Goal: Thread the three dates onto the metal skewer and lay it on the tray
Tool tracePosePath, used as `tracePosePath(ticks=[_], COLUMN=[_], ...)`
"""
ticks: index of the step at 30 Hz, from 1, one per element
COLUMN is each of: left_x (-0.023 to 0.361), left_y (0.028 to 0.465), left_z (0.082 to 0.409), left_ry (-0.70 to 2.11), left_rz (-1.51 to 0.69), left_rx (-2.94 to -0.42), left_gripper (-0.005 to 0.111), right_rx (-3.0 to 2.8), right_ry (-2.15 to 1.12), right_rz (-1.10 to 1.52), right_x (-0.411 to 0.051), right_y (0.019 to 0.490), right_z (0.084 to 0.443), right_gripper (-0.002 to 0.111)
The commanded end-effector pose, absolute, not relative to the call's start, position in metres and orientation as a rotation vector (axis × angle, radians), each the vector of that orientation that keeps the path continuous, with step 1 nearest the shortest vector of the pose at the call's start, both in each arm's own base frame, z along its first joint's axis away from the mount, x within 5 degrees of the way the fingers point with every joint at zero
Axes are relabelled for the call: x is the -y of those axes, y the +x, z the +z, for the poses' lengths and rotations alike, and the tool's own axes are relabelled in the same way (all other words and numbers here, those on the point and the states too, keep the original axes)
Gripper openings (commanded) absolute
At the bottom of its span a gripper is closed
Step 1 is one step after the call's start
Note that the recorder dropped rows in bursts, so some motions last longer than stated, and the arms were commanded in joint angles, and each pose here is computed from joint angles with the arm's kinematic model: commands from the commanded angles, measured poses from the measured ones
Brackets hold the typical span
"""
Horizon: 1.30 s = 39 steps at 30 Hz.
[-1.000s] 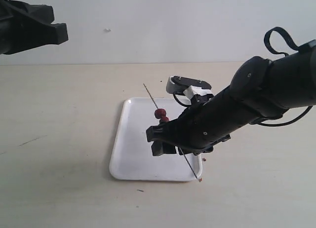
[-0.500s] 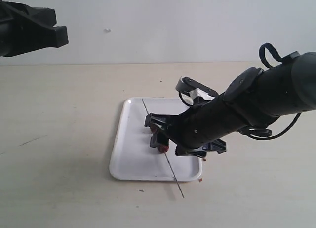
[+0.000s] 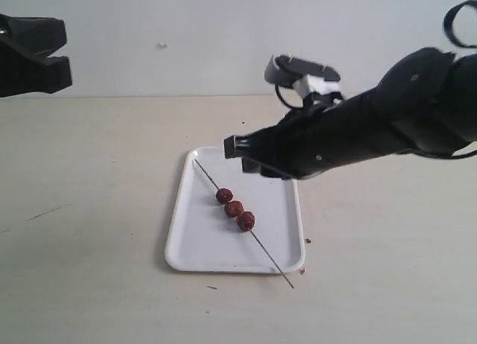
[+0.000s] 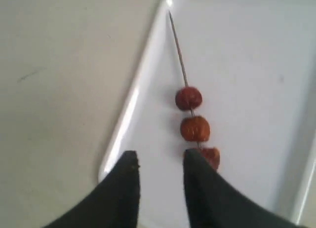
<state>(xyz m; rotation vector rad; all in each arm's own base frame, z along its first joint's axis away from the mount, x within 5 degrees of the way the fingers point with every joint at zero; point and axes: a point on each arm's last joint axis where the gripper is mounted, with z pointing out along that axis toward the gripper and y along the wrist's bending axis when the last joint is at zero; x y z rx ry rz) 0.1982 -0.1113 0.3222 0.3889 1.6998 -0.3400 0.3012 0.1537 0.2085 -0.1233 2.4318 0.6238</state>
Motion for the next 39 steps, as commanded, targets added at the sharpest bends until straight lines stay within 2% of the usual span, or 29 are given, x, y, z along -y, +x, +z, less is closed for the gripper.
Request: tracePosePath(ticks=[1,4,7,9,13,20,30,35,39], left_x=[0.088,0.069,0.047,0.036,0.026,0.032,0.034,0.034,0.034], left_y=[0.164,0.137,0.100,0.076,0.058,0.041,0.040,0.040,0.040], left_z=[0.317,0.305,0.287,0.275,0.259,0.231,0.228,0.228,0.228], left_ry=[0.294,0.227,0.151,0.141,0.135,0.279,0.312,0.312,0.312], left_rz=[-0.382,-0.419,-0.513,-0.567,-0.608,-0.688,-0.699,-0.699,-0.699], left_rx=[-1.638,-1.591,-1.522,-1.461,-1.402,-1.507,-1.544,-1.544,-1.544], left_gripper=[0.000,0.000,0.000,0.000,0.000,0.000,0.000,0.000,0.000], right_rx=[-2.239,-2.095,-1.901,-1.779,-1.640,-1.301,-1.092,-1.115,-1.224], right_ry=[-0.313,-0.370,-0.411,-0.419,-0.410,-0.377,-0.340,-0.373,-0.191], right_rz=[0.532,0.499,0.436,0.406,0.416,0.454,0.448,0.196,0.036], right_x=[-0.143,-0.130,-0.107,-0.088,-0.067,-0.032,-0.011,-0.012,-0.013], right_y=[0.283,0.259,0.214,0.177,0.128,0.044,-0.004,-0.002,0.011], right_z=[0.261,0.297,0.328,0.339,0.347,0.379,0.385,0.374,0.350], right_gripper=[0.000,0.000,0.000,0.000,0.000,0.000,0.000,0.000,0.000])
